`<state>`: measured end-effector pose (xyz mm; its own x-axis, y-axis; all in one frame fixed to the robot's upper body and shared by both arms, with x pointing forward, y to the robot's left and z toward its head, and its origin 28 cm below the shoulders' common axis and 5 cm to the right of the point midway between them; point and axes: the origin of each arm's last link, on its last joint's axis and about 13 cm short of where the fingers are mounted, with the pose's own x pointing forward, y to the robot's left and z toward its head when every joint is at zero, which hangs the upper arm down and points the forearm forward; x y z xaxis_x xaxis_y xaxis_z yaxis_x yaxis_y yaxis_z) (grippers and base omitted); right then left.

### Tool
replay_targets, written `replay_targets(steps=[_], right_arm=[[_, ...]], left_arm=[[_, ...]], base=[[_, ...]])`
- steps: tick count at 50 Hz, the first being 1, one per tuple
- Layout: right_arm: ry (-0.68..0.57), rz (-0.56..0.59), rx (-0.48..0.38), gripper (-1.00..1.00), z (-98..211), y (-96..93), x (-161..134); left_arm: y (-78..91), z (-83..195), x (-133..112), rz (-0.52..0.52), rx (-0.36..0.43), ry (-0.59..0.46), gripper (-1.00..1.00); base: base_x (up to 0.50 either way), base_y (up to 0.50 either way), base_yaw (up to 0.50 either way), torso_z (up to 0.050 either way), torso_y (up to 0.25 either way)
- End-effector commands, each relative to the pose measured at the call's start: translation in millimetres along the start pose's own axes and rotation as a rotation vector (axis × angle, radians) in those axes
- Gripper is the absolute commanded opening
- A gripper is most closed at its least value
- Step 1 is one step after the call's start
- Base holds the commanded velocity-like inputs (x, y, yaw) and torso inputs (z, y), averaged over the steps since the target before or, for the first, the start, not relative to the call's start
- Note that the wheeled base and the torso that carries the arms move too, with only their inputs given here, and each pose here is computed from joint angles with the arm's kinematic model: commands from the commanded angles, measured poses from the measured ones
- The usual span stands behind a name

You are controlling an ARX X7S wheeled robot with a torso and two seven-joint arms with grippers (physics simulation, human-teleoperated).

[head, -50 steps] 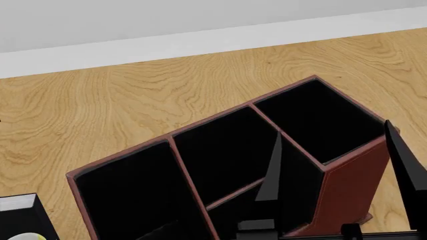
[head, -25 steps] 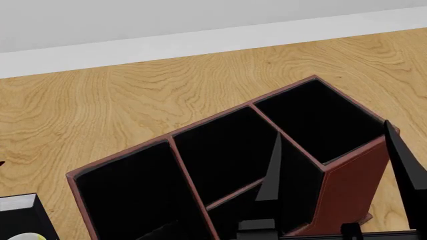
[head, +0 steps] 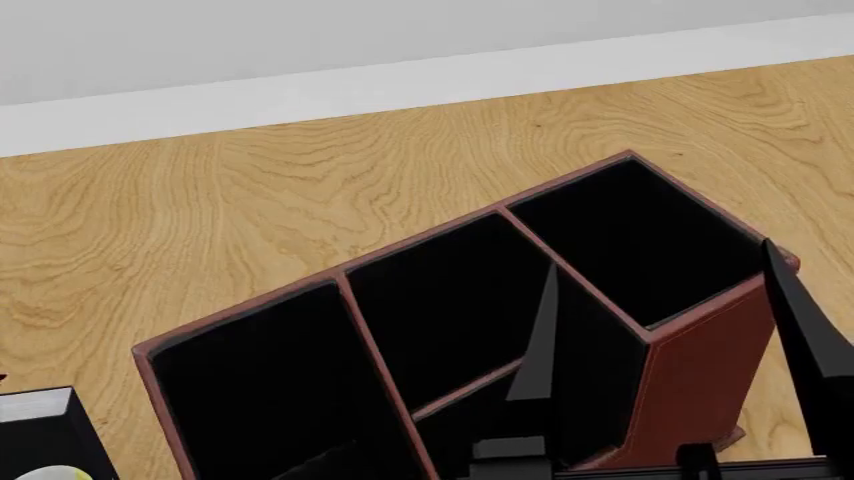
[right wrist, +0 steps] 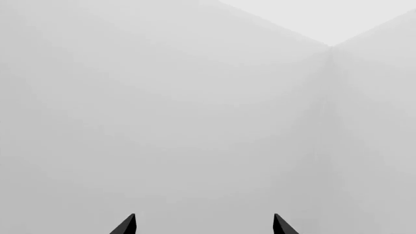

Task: Pick up the book and place it in the back compartment of the caddy.

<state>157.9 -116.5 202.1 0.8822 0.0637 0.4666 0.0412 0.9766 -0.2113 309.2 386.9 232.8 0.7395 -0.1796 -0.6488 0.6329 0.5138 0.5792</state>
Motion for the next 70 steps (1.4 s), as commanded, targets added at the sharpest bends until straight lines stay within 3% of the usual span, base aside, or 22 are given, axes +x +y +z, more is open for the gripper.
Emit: replay_targets(steps=[1, 22, 55, 70], right_arm=[[-0.033, 0.0, 0.005, 1.0, 2, 0.4, 3], [-0.015, 0.008, 0.008, 1.0, -5, 2.1, 6], [0.038, 0.008, -0.005, 1.0, -17, 5.0, 9], [0.047, 0.007, -0.004, 1.0, -19, 5.1, 9]], left_arm=[[-7.0, 3, 1, -0.036, 0.04, -0.016, 1.0], [-21.1, -7, 30, -0.094, 0.023, -0.013, 1.0], [-15.6, -9, 63, -0.139, 0.035, 0.029, 1.0], [-27.2, -14, 76, -0.188, 0.038, 0.032, 1.0]], base=[[0.0, 0.0, 0.0, 0.0, 0.0], [0.0, 0.0, 0.0, 0.0, 0.0], [0.0, 0.0, 0.0, 0.0, 0.0], [0.0, 0.0, 0.0, 0.0, 0.0]])
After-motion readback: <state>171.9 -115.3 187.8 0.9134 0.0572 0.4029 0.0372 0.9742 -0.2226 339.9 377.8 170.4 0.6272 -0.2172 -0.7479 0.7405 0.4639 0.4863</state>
